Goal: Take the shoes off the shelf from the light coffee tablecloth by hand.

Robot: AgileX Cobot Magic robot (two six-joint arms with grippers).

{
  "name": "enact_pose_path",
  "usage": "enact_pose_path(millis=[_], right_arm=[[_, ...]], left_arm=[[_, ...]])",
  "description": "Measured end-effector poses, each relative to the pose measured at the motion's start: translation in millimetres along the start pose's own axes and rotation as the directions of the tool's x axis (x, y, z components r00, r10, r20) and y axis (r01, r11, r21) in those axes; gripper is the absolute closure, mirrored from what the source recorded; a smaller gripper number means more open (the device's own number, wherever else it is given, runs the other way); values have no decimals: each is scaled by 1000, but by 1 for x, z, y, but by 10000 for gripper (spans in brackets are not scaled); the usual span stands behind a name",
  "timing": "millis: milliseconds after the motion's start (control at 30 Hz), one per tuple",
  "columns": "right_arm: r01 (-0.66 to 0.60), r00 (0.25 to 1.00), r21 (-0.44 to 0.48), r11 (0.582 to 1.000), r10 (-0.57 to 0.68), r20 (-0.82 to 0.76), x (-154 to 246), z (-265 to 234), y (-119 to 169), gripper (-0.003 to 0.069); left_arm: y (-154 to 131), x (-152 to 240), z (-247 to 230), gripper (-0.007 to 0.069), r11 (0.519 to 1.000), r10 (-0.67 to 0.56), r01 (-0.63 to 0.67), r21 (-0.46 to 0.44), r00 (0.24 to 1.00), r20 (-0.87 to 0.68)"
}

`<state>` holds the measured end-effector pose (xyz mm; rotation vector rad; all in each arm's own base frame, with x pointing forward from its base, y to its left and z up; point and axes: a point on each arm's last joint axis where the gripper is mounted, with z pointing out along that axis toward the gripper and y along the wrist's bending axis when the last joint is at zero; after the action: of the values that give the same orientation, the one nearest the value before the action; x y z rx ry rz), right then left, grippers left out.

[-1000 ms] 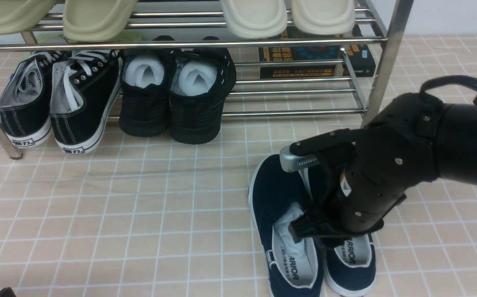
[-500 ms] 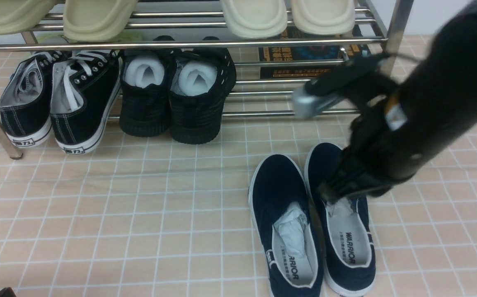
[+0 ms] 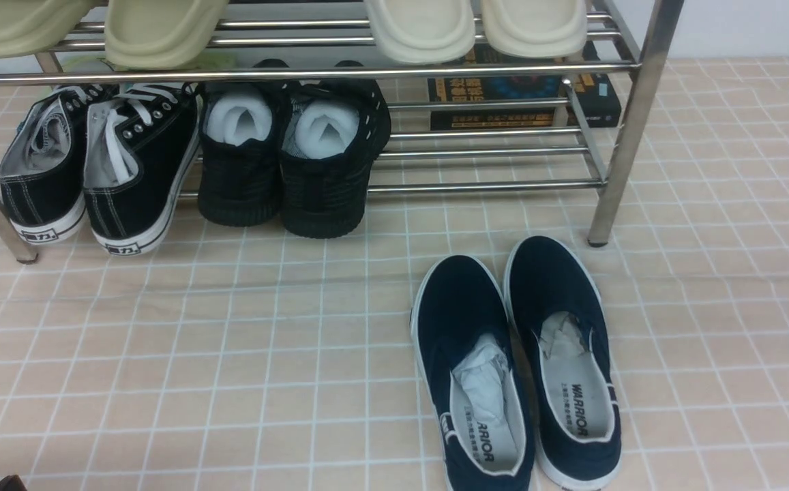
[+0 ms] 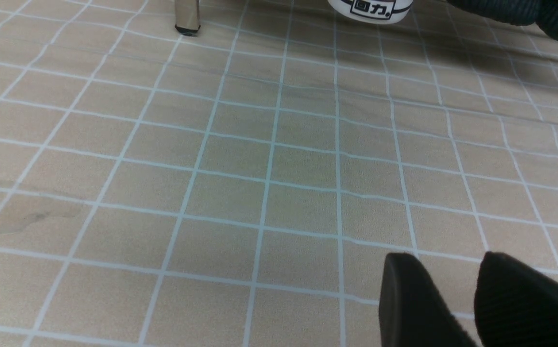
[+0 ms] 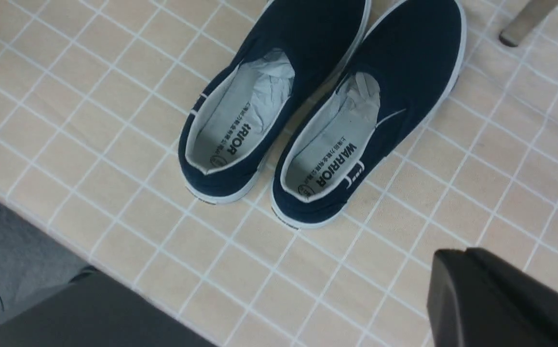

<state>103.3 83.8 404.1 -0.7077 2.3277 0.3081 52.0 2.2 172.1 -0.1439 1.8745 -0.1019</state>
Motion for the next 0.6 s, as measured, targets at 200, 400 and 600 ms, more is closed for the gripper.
enact_pose_path(millis=[200,400,600], right_arm=[[-19,962,-98,995,45,269,54,-30,-2,675],[-12,846,-156,988,93,524,83,-3,-2,675],[-10,786,-171,985,114,608,87,21,-2,675]], left_arm=[[0,0,0,386,1000,0,0,0,1000,0],[0,0,0,386,1000,0,0,0,1000,0],[0,0,0,385,1000,0,0,0,1000,0]])
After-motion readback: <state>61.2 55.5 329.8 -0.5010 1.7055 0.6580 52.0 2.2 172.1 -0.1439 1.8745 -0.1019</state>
